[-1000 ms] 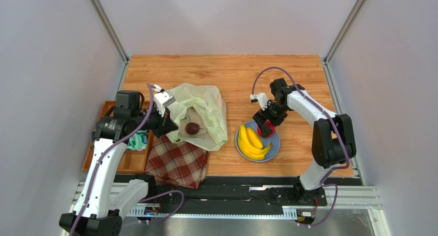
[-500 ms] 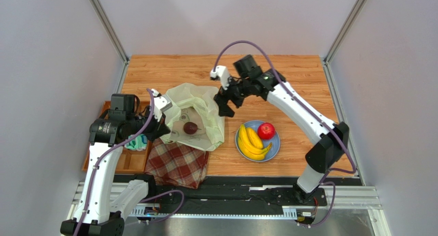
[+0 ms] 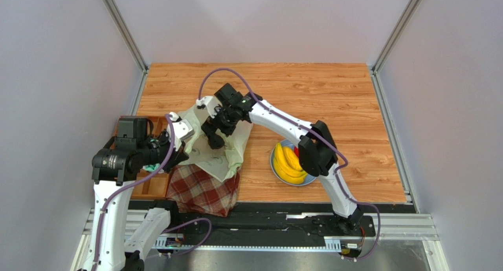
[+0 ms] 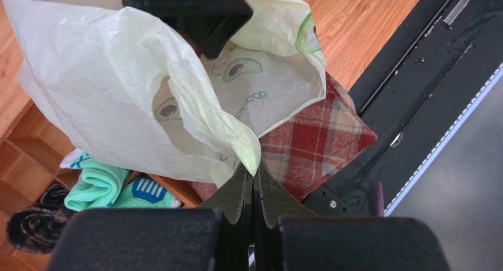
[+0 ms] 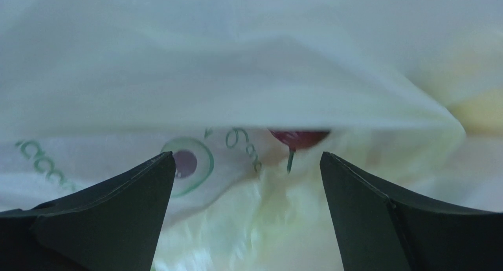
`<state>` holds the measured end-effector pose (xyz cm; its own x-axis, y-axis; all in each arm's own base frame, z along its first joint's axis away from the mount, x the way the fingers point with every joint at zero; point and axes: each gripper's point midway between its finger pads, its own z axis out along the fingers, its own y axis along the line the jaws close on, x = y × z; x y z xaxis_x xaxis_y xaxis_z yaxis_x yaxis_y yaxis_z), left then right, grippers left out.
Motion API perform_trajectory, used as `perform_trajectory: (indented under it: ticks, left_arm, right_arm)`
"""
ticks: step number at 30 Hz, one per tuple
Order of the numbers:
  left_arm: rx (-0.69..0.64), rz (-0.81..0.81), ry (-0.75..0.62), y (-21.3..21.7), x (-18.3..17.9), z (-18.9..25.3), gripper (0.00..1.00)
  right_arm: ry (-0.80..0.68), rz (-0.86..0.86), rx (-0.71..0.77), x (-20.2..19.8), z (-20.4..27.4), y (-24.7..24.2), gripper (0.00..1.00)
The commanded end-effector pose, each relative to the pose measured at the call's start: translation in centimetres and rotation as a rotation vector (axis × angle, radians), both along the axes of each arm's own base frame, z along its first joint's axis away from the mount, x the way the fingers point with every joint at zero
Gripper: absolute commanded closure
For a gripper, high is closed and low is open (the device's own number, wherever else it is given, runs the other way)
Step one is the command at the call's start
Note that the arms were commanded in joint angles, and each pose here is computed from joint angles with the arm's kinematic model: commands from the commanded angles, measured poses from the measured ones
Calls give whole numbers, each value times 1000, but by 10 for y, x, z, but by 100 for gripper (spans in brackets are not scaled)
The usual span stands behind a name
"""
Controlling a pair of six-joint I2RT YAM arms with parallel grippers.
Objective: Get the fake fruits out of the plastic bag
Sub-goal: Adjust the plastic bag at the center of the board.
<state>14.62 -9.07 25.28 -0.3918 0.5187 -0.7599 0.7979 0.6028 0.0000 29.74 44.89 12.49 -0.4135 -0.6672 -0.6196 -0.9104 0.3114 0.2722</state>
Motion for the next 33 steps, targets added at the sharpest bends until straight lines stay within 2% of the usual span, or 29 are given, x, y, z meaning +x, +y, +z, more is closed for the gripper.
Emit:
perform_trajectory:
  ticks: [1,8,12,15,22,26,29,31,32,33]
  left_arm:
    - [34,-12,87,6,-30,-13,100]
    - [35,-10,97,6,-34,-13,100]
    - [35,-7,87,7,-34,-12,100]
    - [34,-7,85,7,-36,-12,100]
    - [8,-58,63,1,-52,0,100]
    - [-28,-91,26,-5,-65,26,100]
    - [-50,-112,-74,-9,-72,57,100]
    - [-56,-96,-156,-8,-73,80,100]
    - [-61,-89,-177,-8,-74,86,100]
    - [-66,-88,-192,-9,-74,90,100]
  right_arm:
    - [-12,-41,40,11,-15,38,0]
    - [-84,-105,-60,20,-60,50,4]
    - [-145,-139,-76,29,-62,54,11]
    - [-139,-133,-32,28,-50,64,12]
    - [-90,-154,34,23,-35,74,1]
    - [-90,-202,35,24,-28,76,0]
    - [-143,-241,-24,25,-21,53,0]
    - [-197,-300,-119,23,-22,14,0]
    - [-229,-320,-100,21,4,1,0]
    - [-219,-337,-185,13,-20,-25,0]
